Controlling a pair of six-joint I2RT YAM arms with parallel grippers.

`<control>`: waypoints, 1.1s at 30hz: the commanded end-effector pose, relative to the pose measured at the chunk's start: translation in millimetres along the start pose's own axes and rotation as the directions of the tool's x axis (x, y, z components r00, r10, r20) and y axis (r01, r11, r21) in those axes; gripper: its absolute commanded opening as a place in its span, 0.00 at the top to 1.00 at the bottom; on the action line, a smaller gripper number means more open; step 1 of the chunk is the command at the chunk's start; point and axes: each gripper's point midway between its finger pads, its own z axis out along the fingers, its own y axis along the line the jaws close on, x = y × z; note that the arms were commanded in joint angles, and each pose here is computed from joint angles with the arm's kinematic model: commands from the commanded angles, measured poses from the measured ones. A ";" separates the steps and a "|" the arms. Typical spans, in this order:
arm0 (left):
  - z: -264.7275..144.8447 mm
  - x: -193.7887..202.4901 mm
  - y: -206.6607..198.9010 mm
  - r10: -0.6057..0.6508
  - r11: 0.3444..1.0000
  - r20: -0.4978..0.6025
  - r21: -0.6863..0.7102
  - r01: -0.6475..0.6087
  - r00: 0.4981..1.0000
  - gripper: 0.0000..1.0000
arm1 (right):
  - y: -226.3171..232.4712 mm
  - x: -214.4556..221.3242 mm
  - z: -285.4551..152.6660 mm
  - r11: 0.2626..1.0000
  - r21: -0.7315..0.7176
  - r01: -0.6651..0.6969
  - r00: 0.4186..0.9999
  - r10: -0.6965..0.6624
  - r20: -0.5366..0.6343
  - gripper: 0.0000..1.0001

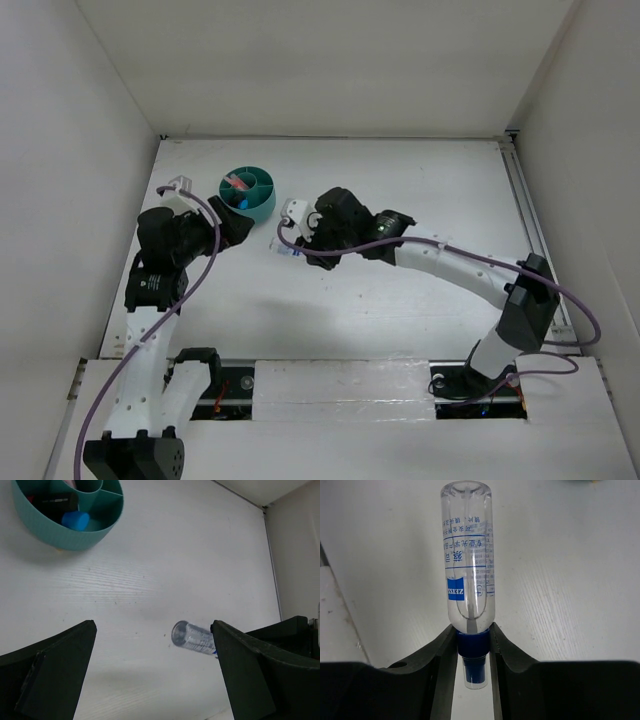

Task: Sort the stationery into containers
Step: Pick up the stationery from the center of the board.

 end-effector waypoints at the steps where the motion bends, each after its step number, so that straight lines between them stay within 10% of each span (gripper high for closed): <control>1: -5.6 -8.3 -23.1 0.057 0.991 0.038 0.117 -0.061 0.998 0.00 | 21.8 -22.6 -2.8 0.986 -0.108 0.129 0.992 -0.128 0.021 1.00; 33: -5.6 0.4 -30.4 0.072 0.981 0.008 0.180 -0.072 0.997 0.00 | 22.9 -139.6 -30.9 0.985 -0.110 0.133 0.953 -0.097 0.287 1.00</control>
